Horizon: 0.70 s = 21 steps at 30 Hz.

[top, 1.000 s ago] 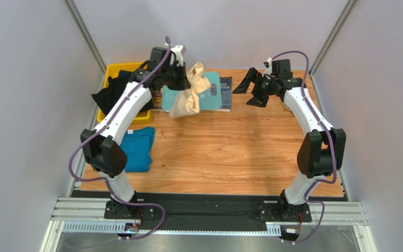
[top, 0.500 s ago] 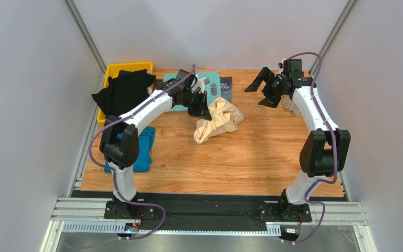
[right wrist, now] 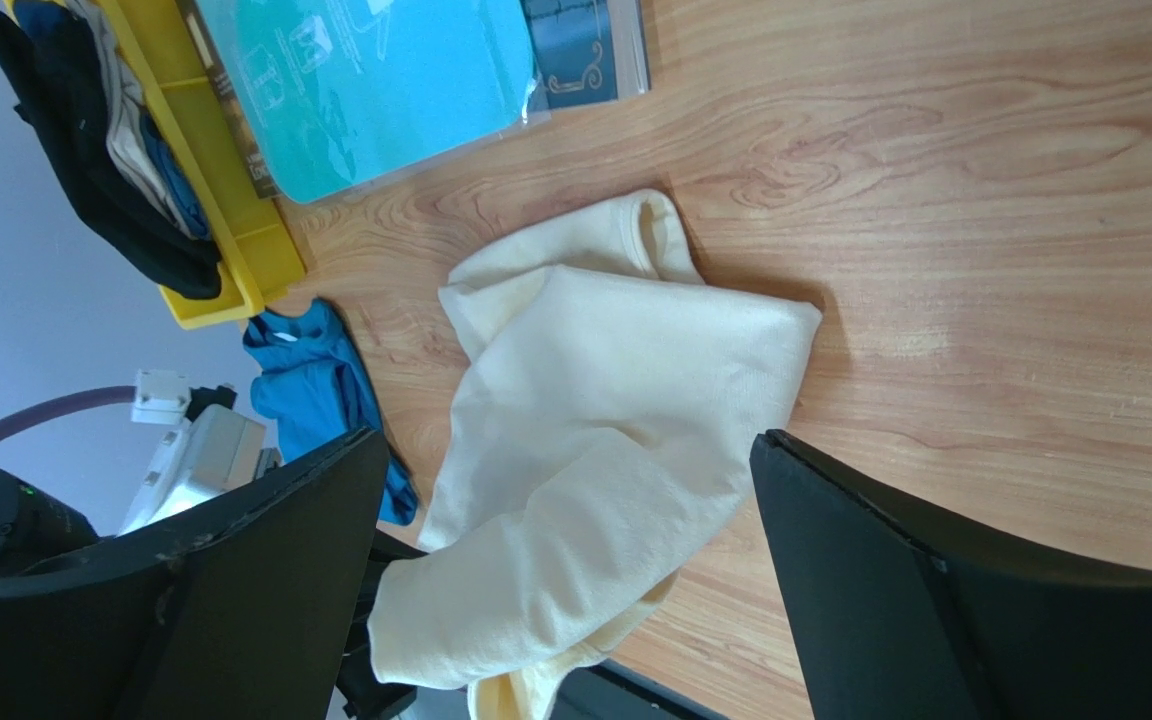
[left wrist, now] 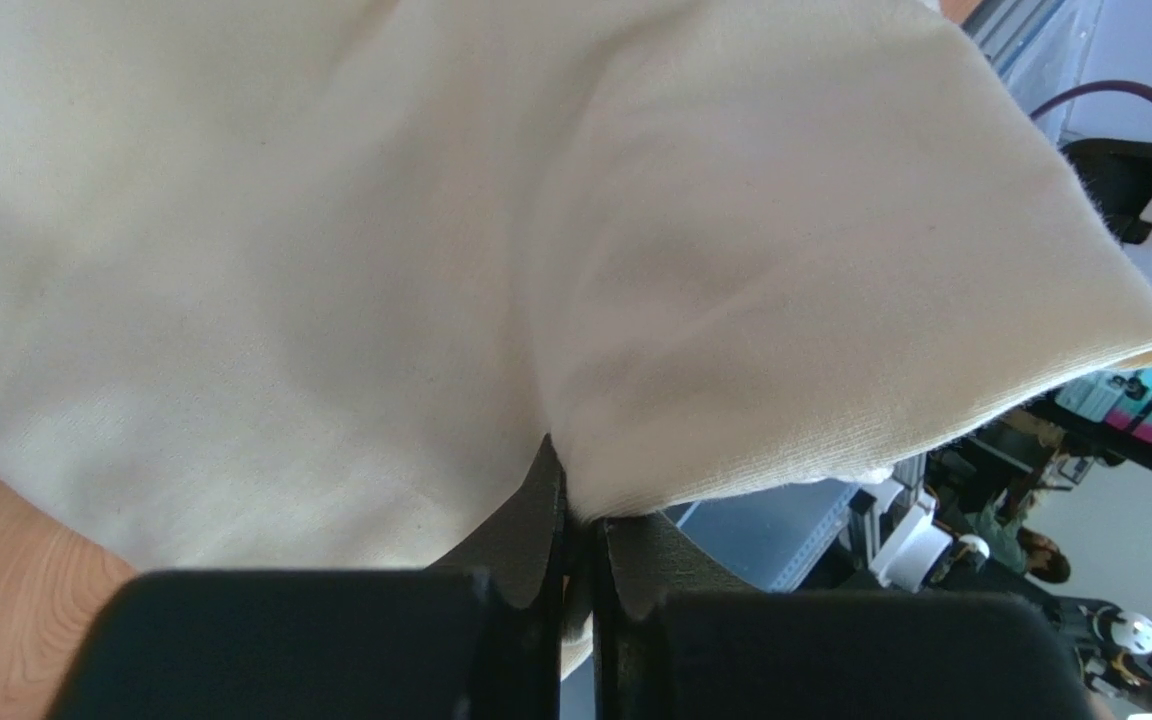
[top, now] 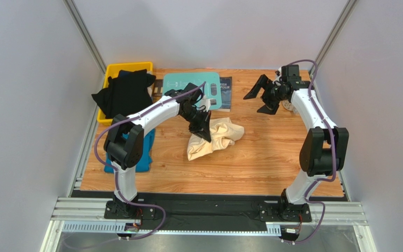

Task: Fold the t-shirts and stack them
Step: Move the tshirt to the center of the board

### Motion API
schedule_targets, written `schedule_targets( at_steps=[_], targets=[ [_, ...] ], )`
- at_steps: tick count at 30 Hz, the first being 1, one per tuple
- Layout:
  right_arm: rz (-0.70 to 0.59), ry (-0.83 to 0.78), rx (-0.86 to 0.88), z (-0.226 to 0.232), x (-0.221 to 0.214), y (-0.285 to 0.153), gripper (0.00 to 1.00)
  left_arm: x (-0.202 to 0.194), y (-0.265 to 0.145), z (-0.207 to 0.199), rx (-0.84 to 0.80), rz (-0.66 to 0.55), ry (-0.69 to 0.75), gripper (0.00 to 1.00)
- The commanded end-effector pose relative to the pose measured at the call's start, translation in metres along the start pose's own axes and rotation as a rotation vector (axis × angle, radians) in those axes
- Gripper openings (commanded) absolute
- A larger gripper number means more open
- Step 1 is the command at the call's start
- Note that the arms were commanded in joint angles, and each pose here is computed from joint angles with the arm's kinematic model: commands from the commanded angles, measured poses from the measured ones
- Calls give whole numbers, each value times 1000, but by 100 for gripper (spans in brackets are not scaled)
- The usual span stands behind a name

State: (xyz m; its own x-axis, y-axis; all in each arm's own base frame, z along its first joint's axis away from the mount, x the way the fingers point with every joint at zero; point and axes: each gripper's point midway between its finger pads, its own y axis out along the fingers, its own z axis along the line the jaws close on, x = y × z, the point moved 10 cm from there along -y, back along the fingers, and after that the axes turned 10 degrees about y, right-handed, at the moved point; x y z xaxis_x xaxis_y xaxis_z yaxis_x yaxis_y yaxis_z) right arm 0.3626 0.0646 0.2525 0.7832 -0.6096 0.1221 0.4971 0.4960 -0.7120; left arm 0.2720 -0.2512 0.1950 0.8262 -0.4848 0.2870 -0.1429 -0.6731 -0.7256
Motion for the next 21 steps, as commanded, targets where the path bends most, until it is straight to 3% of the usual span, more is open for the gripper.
schedule_targets(
  at_steps=[1, 3, 5, 6, 8, 11, 12, 13, 14, 15, 18, 21],
  targets=[
    [68, -11, 14, -6, -13, 1, 100, 10, -18, -18, -75, -7, 79, 14],
    [70, -15, 9, -8, -14, 1, 100, 11, -20, -17, -66, 24, 67, 37],
    [74, -17, 10, -9, -14, 2, 100, 12, -20, -15, -31, 11, 72, 39],
    [80, -17, 13, -9, -14, 2, 100, 14, -21, -16, -31, 1, 80, 49],
    [91, -13, 16, -9, -14, 4, 100, 17, -19, -15, -43, 2, 79, 51],
    [98, -11, 19, -9, -13, 6, 100, 22, -14, -11, -37, 17, 69, 8],
    [100, -15, 23, -9, -14, 5, 100, 25, -15, -12, -34, 12, 76, 0],
    [101, -24, 28, -8, -14, 4, 100, 27, -13, -10, -33, 17, 71, 0],
    [102, -29, 31, -8, -14, 2, 100, 27, -13, -10, -37, 22, 74, 3],
    [101, -35, 24, -8, -14, 2, 100, 29, -15, -11, -32, 16, 79, 17],
    [130, -7, -49, -22, -22, 4, 100, 31, -17, -10, 17, 5, 83, 45],
    [165, 34, -100, -37, -31, 8, 100, 31, -23, -5, 94, -7, 78, 46]
  ],
)
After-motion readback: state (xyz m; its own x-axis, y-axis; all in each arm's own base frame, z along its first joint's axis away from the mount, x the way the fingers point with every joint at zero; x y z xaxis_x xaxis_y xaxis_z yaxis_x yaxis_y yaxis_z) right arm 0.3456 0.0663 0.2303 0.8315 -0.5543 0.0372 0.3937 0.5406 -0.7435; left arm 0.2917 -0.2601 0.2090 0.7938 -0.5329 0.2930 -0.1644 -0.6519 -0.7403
